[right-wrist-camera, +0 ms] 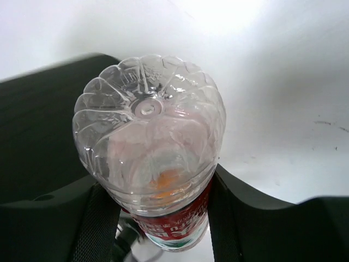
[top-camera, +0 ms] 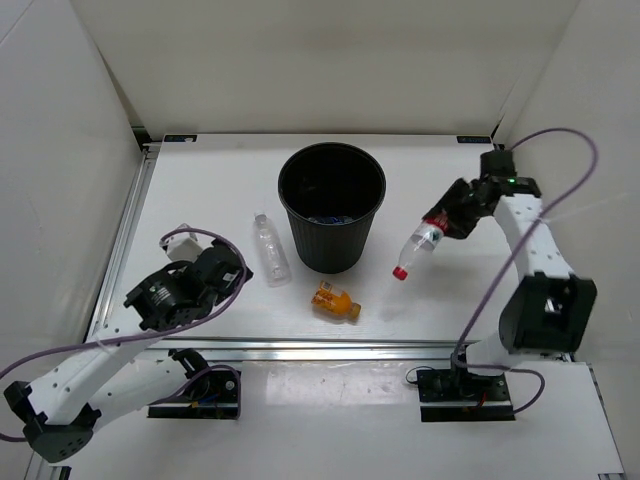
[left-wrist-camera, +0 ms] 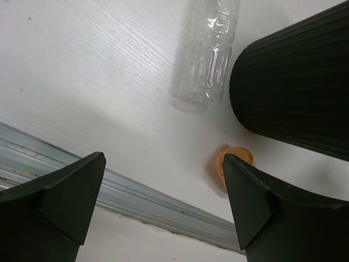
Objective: Put the plastic bottles in the bin
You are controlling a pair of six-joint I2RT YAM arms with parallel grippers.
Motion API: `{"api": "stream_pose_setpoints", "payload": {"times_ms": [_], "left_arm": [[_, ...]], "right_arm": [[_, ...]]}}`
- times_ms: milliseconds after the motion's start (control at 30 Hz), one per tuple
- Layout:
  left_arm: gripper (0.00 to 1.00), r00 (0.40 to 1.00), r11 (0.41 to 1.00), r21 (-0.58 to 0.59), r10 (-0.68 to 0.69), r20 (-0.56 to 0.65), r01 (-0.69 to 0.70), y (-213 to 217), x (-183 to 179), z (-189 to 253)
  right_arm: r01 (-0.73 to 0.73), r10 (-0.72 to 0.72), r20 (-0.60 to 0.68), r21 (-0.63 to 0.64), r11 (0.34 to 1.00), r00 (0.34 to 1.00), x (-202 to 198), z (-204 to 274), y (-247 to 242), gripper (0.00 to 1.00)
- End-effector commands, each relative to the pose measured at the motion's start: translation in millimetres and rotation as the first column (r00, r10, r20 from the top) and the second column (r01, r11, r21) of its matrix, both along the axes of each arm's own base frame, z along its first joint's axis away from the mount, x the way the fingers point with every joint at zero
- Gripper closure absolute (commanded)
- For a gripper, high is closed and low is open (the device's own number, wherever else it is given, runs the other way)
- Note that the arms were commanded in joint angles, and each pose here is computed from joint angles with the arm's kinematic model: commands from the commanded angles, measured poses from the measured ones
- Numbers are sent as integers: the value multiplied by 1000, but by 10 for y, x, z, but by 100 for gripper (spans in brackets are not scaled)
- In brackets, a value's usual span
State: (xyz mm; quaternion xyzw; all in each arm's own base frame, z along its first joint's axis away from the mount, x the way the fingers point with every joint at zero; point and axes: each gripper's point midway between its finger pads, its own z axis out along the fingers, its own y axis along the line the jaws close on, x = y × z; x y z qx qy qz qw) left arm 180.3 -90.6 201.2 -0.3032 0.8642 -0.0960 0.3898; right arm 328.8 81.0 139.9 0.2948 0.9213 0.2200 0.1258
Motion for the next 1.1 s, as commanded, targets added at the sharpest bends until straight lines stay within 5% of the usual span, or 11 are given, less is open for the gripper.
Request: {"api": "stream_pose_setpoints", "payload": {"times_ms": [0,100,200,400,467,533,600,867,1067], "left_arm": [[0,999,999,29,-22,26,21,-108,159,-25],[0,1000,996,84,-21,2,21,-126,223,-80],[0,999,994,105,-41,32,37,-149,363,-19],[0,994,990,90,-103,-23,105,-199,608,-139],[0,993,987,123,-96,-73,105,-107,681,-233],[0,992,986,123,-102,-80,112,-83,787,-220],[0,989,990,93,-94,-111,105,-28,890,-301],[0,982,984,-29,-177,-59,175,-279,1431,-334],[0,931,936,54,-338,-137,347,-553,1746,-570]], "right_arm": [[53,-48,211,-18,998,976,46,864,-98,57],[147,-126,425,-18,989,897,209,1837,-203,58],[128,-110,664,22,991,739,325,2798,-84,58],[-44,58,813,-40,998,579,727,3467,664,44],[-78,85,797,-48,996,597,828,3360,864,37],[-157,145,779,-61,986,609,813,3203,1148,11],[-237,208,752,-70,969,625,742,3039,1360,0],[-205,217,751,-110,973,623,289,3118,1076,0],[-214,237,697,-121,969,677,26,2848,978,0]]}}
